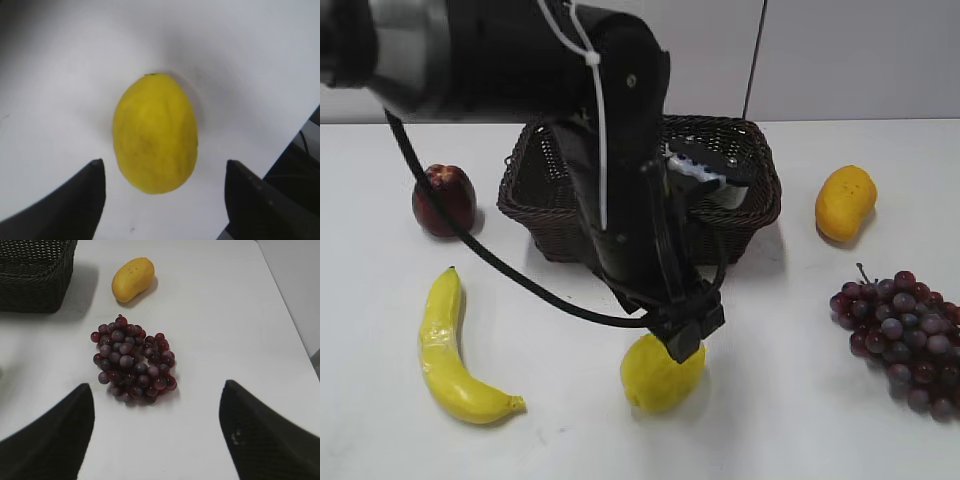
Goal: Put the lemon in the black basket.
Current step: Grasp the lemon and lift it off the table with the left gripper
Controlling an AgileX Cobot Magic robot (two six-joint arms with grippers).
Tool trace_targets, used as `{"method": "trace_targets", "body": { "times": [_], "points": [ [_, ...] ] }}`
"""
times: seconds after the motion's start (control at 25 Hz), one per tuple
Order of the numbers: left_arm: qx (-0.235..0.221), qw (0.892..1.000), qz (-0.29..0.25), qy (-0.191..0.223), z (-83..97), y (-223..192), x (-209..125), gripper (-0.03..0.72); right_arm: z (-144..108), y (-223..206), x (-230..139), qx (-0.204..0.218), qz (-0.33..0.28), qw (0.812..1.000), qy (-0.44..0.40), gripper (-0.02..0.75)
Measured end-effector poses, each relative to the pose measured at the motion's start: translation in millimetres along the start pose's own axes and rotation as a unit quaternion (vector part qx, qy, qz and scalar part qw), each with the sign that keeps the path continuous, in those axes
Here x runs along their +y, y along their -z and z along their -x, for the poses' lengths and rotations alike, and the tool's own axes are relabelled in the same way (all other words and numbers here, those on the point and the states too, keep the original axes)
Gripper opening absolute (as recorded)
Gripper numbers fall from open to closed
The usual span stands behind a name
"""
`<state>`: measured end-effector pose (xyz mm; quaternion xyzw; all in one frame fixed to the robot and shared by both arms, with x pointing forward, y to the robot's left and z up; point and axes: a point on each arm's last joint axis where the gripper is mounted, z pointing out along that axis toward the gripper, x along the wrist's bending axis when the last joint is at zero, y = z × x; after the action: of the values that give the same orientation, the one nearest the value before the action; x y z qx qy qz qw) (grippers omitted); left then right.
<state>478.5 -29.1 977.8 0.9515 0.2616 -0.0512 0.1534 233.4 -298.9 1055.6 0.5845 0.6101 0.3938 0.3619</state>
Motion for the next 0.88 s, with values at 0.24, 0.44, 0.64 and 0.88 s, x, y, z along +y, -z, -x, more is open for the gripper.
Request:
{"method": "trace_targets", "body": {
  "times": [0.24,0.44,0.64,0.88],
  "points": [
    [-0.001,1.000,-0.013,0.009,-6.3,-27.8,0.9,0.565,0.0,0.0,0.0,0.000,0.000,1.000,0.000,0.589],
    [0.002,1.000,-0.024,0.014,-11.8,-50.5,-0.1,0.594,0.0,0.0,0.0,0.000,0.000,1.000,0.000,0.589],
    [0.000,0.999,-0.044,0.019,-15.3,-68.6,-3.9,0.595,0.0,0.0,0.0,0.000,0.000,1.000,0.000,0.589],
    [-0.012,0.997,-0.078,0.024,-14.5,-74.7,-9.8,0.541,0.0,0.0,0.0,0.000,0.000,1.000,0.000,0.589]
  ]
}}
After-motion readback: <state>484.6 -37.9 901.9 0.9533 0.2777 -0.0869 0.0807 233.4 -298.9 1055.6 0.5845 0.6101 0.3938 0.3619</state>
